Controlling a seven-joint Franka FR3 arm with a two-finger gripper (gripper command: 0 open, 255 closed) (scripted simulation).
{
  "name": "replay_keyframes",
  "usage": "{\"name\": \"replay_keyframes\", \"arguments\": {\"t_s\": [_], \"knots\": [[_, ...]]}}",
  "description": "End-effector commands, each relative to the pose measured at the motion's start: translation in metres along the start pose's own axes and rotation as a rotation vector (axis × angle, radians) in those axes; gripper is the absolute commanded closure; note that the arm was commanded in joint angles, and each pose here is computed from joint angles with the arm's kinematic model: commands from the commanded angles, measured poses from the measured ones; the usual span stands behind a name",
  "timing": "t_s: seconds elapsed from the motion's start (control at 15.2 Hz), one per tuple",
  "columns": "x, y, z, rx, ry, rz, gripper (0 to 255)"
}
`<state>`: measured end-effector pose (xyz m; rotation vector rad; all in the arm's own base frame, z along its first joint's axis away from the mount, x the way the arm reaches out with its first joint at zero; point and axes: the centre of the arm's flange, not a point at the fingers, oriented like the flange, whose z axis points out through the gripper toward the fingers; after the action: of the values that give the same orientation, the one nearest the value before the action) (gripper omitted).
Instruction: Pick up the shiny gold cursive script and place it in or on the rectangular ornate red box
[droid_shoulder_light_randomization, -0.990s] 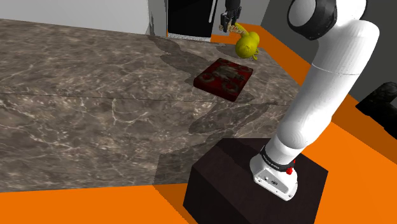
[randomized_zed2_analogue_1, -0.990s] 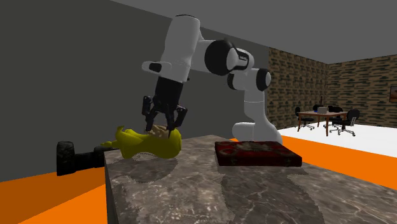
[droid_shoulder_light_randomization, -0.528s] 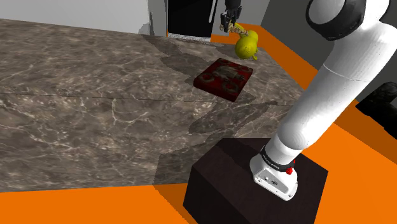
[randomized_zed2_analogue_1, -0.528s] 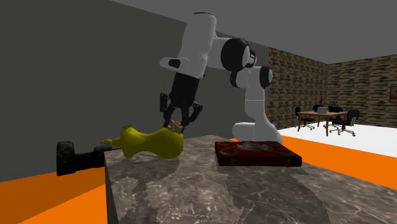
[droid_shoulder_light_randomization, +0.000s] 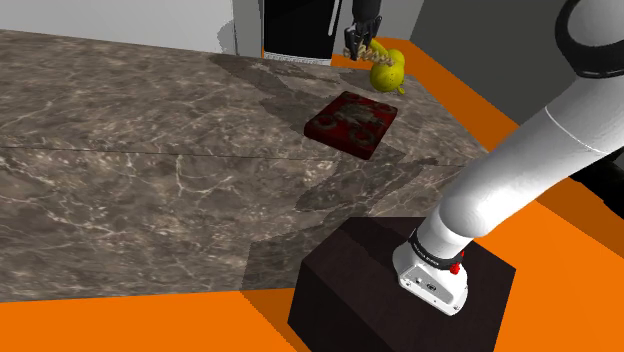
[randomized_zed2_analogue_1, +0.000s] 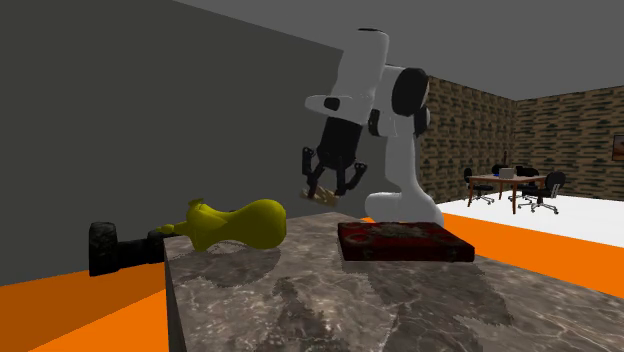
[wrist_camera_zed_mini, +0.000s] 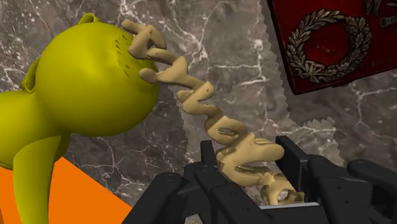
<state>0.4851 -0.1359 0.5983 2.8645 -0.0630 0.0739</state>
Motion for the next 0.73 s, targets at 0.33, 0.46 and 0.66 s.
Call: {"name": "replay_keyframes", "arguments": {"t_s": [0.33,0.46,0.66], "knots": [[-0.054,-0.073,-0.026,-0.001,0.0,0.001,255],[-0.069,-0.094,-0.033,-0.001,0.0,0.001,255],[-0.092,-0.124,-0.043,-0.001,0.0,0.001,255]]}}
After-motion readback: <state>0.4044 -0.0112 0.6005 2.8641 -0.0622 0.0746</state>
